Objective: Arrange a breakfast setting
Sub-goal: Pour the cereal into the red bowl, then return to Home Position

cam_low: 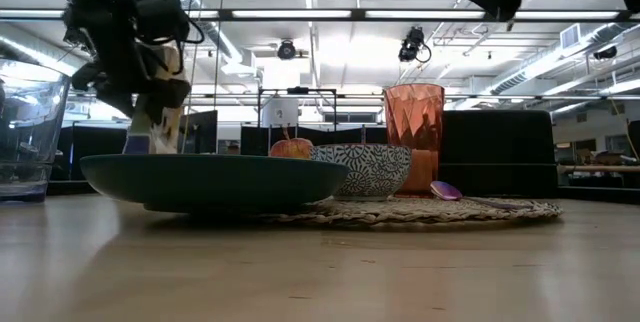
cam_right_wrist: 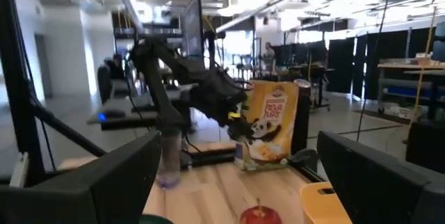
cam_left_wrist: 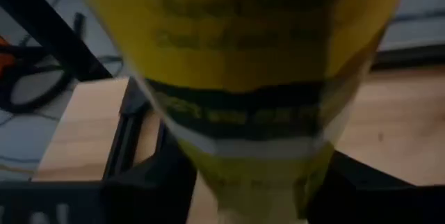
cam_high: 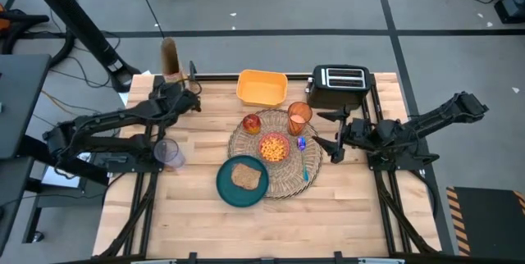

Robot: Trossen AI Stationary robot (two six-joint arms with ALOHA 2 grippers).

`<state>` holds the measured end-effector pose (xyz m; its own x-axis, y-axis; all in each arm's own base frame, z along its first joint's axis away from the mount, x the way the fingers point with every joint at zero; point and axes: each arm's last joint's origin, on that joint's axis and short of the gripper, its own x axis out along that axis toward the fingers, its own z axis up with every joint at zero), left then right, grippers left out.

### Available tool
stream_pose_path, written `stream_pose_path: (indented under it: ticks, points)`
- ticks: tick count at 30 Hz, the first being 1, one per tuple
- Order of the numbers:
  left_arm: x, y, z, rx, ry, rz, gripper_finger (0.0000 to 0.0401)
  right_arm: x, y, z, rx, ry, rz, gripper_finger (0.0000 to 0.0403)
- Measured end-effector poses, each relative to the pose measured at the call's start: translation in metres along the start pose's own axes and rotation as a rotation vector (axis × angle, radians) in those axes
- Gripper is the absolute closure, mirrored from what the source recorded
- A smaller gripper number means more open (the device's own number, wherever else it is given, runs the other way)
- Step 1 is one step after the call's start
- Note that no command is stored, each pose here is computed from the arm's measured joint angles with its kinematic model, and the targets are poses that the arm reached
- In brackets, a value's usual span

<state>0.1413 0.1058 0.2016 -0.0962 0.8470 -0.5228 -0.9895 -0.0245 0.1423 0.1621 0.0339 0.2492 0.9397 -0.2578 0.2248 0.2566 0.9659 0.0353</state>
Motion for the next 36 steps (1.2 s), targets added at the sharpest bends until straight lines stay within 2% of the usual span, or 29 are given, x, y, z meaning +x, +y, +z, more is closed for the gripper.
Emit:
stream_pose_path:
  ticks: [4, 7, 13, 19, 22, 25, 28, 31, 36]
  points:
    - [-0.009, 0.015, -0.004, 0.005, 0.091, -0.040, 0.0146, 0.010, -0.002, 0.017, -0.031, 0.031, 0.032, 0.0011]
    - [-0.016, 0.025, -0.007, 0.011, 0.174, -0.090, 0.0131, 0.014, -0.006, 0.028, -0.039, 0.043, 0.038, 0.0011]
    - [-0.032, 0.041, -0.001, 0.033, 0.288, -0.167, 0.0127, 0.016, -0.016, 0.037, -0.053, 0.047, 0.049, 0.0011]
    - [-0.057, 0.059, 0.014, 0.129, 0.411, -0.219, 0.0126, 0.014, -0.027, 0.030, -0.083, 0.108, 0.065, 0.0026]
    - [-0.069, 0.063, 0.016, 0.205, 0.391, -0.367, 0.0127, 0.011, -0.029, 0.010, -0.062, 0.137, 0.098, 0.0049]
    - [-0.081, 0.062, 0.011, 0.257, 0.309, -0.604, 0.0127, 0.005, -0.029, -0.006, -0.036, 0.131, 0.097, 0.0083]
    - [-0.090, 0.058, 0.002, 0.295, 0.166, -0.849, 0.0129, -0.001, -0.031, -0.009, -0.015, 0.133, 0.096, 0.0129]
    - [-0.097, 0.056, -0.006, 0.333, -0.008, -1.041, 0.0143, -0.005, -0.035, -0.010, -0.006, 0.178, 0.096, 0.0185]
    - [-0.105, 0.056, -0.013, 0.339, -0.214, -1.228, 0.0179, -0.006, -0.049, -0.003, -0.006, 0.228, 0.032, 0.0288]
